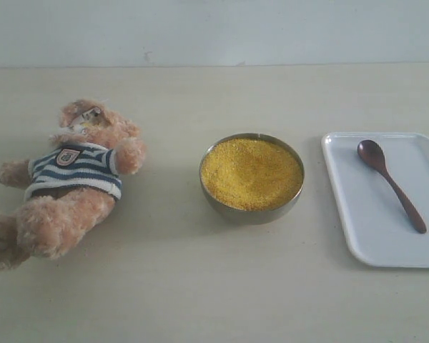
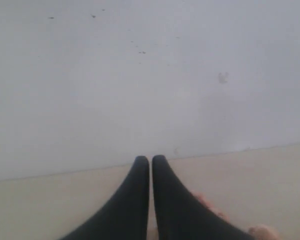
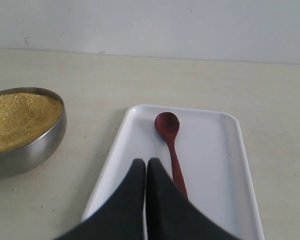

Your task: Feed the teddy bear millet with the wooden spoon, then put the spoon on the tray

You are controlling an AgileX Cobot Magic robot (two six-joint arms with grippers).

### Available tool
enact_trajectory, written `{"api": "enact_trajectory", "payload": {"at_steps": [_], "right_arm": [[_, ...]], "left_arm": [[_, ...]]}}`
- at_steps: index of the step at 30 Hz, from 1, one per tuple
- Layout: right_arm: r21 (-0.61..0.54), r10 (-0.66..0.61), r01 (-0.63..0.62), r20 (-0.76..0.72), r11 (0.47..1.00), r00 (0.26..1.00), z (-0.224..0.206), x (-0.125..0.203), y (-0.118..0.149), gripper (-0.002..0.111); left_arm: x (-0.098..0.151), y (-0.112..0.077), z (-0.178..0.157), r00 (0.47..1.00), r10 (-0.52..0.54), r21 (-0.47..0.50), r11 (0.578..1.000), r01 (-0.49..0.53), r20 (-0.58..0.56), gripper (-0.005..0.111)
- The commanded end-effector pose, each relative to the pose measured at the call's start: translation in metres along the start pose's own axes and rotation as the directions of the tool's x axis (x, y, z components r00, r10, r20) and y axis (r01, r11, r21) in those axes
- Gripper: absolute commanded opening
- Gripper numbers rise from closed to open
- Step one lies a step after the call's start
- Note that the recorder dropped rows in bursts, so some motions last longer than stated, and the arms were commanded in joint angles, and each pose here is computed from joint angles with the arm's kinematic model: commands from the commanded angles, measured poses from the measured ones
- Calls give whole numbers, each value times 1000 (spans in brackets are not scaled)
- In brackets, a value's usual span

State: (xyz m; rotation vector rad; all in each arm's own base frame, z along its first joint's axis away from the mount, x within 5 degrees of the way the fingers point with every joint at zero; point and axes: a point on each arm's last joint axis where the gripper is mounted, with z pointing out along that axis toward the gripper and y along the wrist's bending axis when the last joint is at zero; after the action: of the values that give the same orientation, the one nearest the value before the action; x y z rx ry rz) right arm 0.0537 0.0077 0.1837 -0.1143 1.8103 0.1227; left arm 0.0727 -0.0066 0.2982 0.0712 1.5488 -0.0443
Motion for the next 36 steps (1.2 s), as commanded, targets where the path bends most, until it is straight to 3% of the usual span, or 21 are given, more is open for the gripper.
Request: {"api": "enact_trajectory", "payload": {"at_steps": [1,6,15,28,36], "right_arm": [[2,4,-4,8,1000,1000,0,0,0,0],[2,4,-4,8,1000,1000,0,0,0,0],[2,4,-4,7,1000,1000,0,0,0,0],[1,6,-6,3,1000,1000,0,0,0,0],[1,6,-6,3,1000,1000,0,0,0,0]], "left_arm": [[44,8,-13,994,-53,-116,991,64,100,4],[84,10,-20,992,-93,-170,980,107,90,4],[92,9,-19,995,-99,-195,976,98,8,4],[106,3,-19,981,-116,-141,986,94,-156,4],[110,7,-21,976,-86,-188,981,48,-201,4]]}}
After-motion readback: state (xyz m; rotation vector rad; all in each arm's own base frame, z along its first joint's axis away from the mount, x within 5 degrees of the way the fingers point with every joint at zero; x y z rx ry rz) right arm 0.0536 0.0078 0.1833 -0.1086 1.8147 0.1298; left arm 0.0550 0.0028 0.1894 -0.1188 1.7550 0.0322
